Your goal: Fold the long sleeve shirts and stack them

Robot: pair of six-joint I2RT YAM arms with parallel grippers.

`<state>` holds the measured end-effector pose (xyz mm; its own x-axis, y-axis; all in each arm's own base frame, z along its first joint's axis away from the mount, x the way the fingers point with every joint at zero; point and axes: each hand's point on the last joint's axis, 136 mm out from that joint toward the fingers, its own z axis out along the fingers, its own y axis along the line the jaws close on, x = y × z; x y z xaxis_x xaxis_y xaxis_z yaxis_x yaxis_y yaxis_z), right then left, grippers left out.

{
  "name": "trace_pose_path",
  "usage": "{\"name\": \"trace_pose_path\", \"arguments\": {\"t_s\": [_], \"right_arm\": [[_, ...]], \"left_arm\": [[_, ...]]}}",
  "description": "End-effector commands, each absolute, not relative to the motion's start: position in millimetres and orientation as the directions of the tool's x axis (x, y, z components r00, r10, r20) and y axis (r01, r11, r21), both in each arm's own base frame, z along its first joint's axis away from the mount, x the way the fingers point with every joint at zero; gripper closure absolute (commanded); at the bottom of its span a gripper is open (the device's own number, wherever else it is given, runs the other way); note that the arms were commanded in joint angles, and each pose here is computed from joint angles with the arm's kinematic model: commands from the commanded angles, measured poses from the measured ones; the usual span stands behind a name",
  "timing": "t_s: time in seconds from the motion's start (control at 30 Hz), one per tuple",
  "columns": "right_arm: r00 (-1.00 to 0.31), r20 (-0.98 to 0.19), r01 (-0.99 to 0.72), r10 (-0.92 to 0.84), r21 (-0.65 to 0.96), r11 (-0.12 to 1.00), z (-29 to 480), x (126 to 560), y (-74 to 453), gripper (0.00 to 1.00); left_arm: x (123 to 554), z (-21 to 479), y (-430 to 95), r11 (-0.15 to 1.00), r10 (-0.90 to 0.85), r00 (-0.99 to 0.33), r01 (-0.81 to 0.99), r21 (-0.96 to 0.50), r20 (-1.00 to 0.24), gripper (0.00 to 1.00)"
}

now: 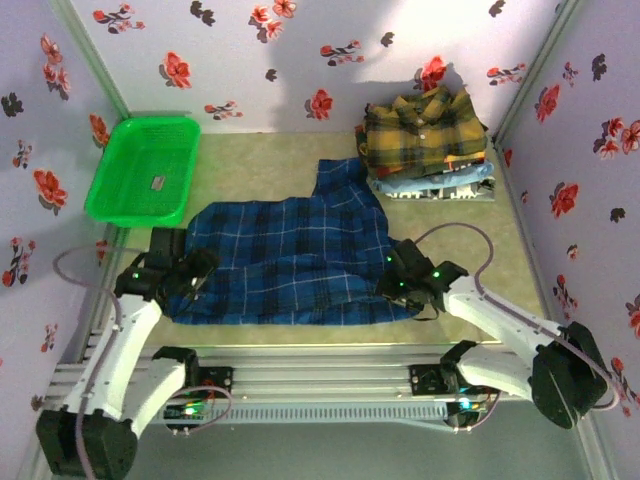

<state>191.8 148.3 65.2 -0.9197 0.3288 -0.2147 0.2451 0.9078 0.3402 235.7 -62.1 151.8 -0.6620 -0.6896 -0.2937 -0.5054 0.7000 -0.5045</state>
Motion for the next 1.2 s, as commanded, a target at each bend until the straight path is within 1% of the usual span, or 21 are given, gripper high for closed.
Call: {"name": "trace_pose_path", "arguments": {"t_s": [0.0,0.07,0.13,0.27,0.43,0.6,0.73,0.93,1.07,1.17], "right_arm": [[-0.921,-0.149,0.27,0.36,0.422,0.865,72.2,187.5,164.8,0.47],[-0.916,-0.116,0.293,0.383,0.456,0.84,71.0,187.6,172.9,0.45],[-0.916,-0.087,0.307,0.391,0.475,0.825,67.9,187.1,181.1,0.44],[-0.917,-0.071,0.32,0.393,0.46,0.828,60.7,186.5,185.6,0.43],[-0.912,-0.055,0.341,0.406,0.444,0.828,54.0,181.5,182.5,0.43],[-0.908,-0.049,0.358,0.416,0.426,0.831,46.9,172.5,173.5,0.42],[-0.902,-0.048,0.372,0.429,0.416,0.83,42.7,166.4,166.5,0.43],[-0.898,-0.062,0.369,0.436,0.436,0.821,45.4,169.2,167.6,0.42],[-0.897,-0.075,0.362,0.436,0.44,0.821,50.5,173.5,169.1,0.42],[-0.89,-0.082,0.371,0.448,0.44,0.818,51.2,176.1,168.6,0.42]], "left_arm": [[260.5,182.9,-127.1,0.779,-0.498,-0.798,-0.241,-0.579,-0.338,0.3],[270.8,188.3,-172.4,0.817,-0.329,-0.87,-0.067,-0.573,-0.368,0.26],[276.1,181.4,-209.8,0.856,-0.128,-0.915,0.092,-0.508,-0.382,0.25],[283.4,156.1,-254.9,0.858,0.14,-0.936,0.278,-0.433,-0.324,0.26],[291.5,125.7,-284.6,0.835,0.353,-0.905,0.42,-0.357,-0.237,0.29],[292.9,102.5,-304.4,0.795,0.483,-0.858,0.514,-0.322,-0.176,0.34],[286.7,83.9,-306.7,0.774,0.548,-0.829,0.552,-0.31,-0.106,0.38],[286.4,68.7,-301.9,0.768,0.583,-0.81,0.575,-0.283,-0.065,0.41],[287.7,63.1,-304.6,0.76,0.593,-0.803,0.581,-0.289,-0.055,0.41],[286.8,57.0,-305.7,0.758,0.598,-0.801,0.581,-0.296,-0.042,0.44]]}}
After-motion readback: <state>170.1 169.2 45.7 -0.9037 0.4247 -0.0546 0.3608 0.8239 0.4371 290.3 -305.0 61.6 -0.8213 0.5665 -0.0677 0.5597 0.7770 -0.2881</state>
